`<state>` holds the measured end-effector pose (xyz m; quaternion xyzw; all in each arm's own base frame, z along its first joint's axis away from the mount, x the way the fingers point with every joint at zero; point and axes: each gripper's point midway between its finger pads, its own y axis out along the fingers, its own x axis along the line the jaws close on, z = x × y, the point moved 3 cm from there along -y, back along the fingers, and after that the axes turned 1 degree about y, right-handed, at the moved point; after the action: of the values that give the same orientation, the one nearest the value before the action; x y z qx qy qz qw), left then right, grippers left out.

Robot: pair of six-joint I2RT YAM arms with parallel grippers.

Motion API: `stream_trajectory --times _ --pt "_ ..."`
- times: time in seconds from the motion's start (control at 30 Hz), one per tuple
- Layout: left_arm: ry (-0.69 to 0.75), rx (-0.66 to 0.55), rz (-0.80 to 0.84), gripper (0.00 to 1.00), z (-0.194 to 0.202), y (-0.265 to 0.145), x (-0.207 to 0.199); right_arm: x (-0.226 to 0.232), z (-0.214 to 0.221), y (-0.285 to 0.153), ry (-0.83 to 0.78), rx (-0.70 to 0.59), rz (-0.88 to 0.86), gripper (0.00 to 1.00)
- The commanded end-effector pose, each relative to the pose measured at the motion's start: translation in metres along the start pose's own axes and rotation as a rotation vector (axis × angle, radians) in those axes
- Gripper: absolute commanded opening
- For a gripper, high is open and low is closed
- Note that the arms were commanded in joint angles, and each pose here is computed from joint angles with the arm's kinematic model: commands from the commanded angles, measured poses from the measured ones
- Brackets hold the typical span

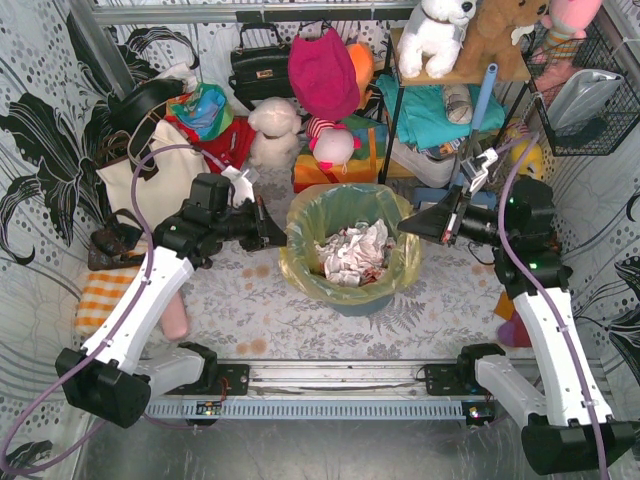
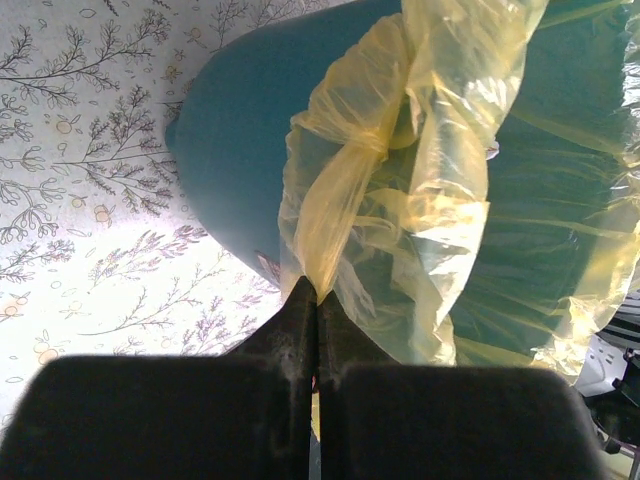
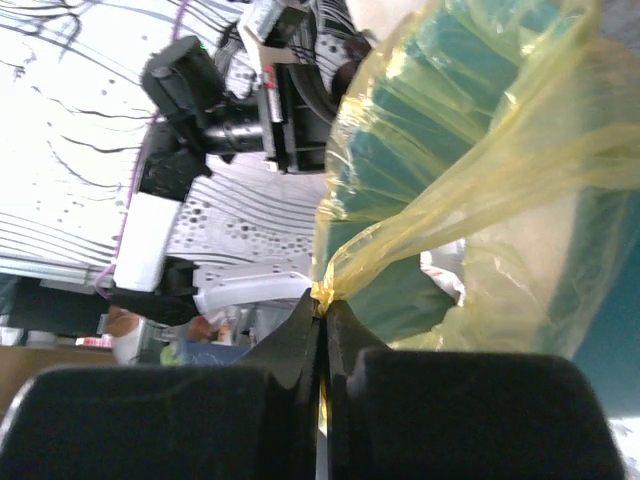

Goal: Tie the trash bag

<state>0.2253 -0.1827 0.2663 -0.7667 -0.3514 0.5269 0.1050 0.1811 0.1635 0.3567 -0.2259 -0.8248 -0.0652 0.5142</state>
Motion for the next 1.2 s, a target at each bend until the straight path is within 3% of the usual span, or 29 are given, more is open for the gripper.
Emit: stream_trajectory --times 0.0,0.23,0.43,0.83,0.97,1.17 --pt "0.035 -0.017 0.046 0.04 -0.003 -0.009 -0.012 0.033 -0.015 0.003 0.020 -0.015 -0.203 0.00" --pt "0.065 -0.032 0.098 0.04 -0.012 -0.024 -0.036 0.045 -0.040 0.008 0.062 -0.134 -0.276 0.00" --pt "0.113 -0.031 0.142 0.04 -0.017 -0.043 -0.060 0.030 -0.056 0.007 0.000 -0.263 -0.082 0.00" --pt "0.111 -0.073 0.329 0.04 -0.030 -0.051 -0.094 0.014 -0.055 0.002 -0.025 -0.300 0.043 0.00" --pt "0.102 -0.098 0.237 0.04 -0.039 -0.037 -0.077 0.026 -0.061 -0.003 -0.070 -0.342 0.034 0.00" --pt "0.098 -0.083 -0.024 0.07 -0.038 -0.011 -0.021 0.056 -0.082 -0.003 -0.144 -0.411 -0.085 0.00"
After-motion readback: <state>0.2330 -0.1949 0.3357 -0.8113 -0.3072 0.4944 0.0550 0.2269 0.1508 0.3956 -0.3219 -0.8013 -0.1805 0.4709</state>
